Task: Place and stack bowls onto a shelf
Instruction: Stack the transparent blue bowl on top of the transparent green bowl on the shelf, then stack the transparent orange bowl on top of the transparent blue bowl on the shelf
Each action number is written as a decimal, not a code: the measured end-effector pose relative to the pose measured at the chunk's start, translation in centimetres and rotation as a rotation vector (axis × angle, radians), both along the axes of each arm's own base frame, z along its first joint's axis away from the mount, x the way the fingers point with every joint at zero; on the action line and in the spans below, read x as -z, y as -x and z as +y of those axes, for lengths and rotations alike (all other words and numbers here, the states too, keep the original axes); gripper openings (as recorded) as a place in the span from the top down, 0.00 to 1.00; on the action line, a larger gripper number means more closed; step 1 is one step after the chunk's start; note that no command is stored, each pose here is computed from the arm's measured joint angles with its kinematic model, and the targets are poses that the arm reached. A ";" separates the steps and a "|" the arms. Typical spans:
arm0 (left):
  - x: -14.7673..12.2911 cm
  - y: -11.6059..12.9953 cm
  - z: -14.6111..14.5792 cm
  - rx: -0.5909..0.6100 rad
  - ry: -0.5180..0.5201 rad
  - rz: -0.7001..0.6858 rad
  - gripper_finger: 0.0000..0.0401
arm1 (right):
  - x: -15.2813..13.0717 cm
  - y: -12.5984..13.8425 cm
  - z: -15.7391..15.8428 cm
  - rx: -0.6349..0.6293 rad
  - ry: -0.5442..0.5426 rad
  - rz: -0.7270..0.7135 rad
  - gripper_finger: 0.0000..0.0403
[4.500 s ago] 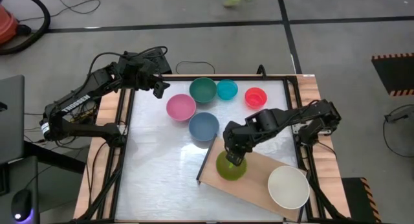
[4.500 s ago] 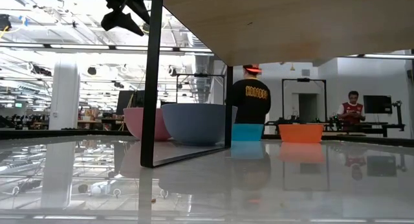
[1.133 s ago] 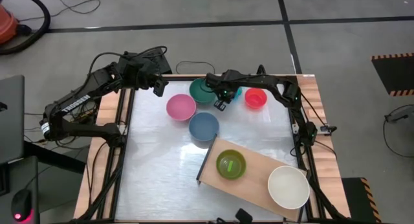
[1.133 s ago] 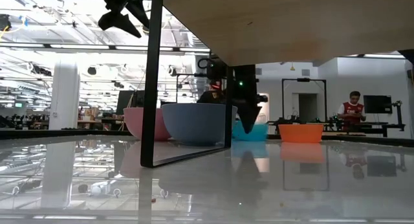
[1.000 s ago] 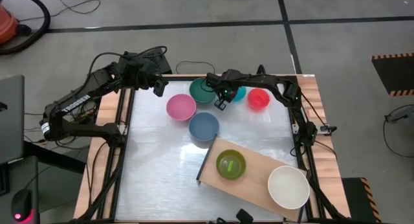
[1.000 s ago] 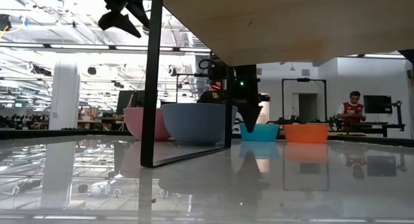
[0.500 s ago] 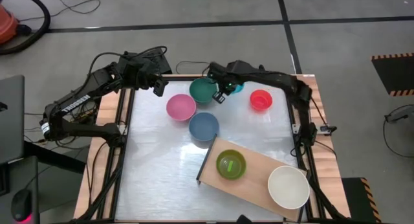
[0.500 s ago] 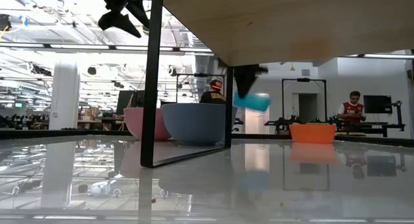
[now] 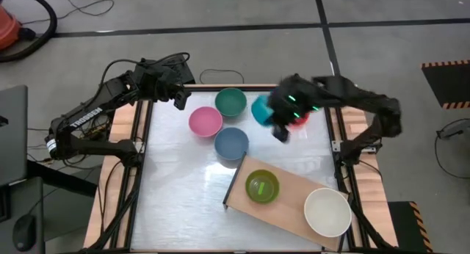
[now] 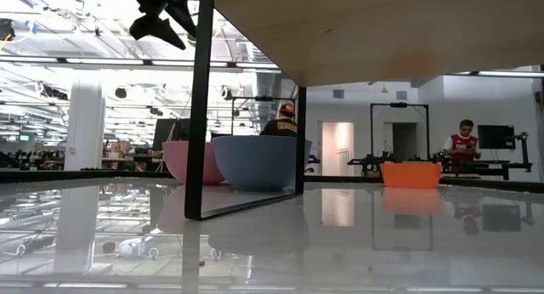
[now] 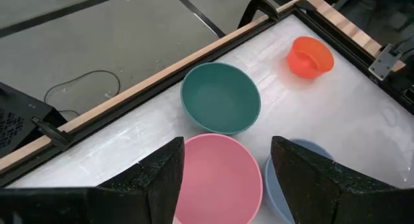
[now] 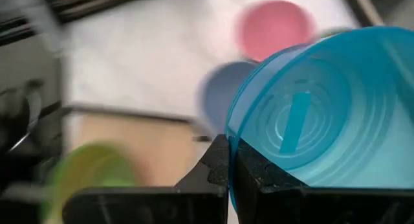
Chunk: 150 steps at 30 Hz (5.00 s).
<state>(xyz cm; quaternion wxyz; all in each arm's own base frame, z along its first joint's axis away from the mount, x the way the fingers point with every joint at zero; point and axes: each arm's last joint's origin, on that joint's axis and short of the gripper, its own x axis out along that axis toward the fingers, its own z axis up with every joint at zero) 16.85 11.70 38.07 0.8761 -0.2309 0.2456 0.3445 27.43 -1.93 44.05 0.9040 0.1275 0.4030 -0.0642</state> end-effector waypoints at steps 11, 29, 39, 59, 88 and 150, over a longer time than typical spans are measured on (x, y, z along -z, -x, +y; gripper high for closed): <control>0.0 0.0 0.0 0.022 0.002 -0.001 0.45 | -1.9 3.7 12.0 -0.415 0.059 -0.132 0.92; 0.1 0.0 -0.1 0.048 -0.021 0.025 0.45 | 1.6 1.8 18.5 -0.610 0.222 -0.042 0.94; 0.1 0.1 -0.1 0.047 -0.014 0.034 0.45 | 5.4 0.2 19.5 -0.659 0.305 0.201 0.94; 0.1 0.1 -0.1 0.046 -0.016 0.035 0.45 | 6.5 -0.5 19.6 -0.783 0.407 0.252 0.94; 0.1 0.1 -0.1 0.035 -0.022 0.040 0.45 | 6.4 -0.9 19.3 -0.740 0.377 0.230 0.87; 0.1 0.1 -0.1 0.045 -0.013 0.032 0.45 | -1.7 3.2 9.6 0.387 0.426 -0.027 0.82</control>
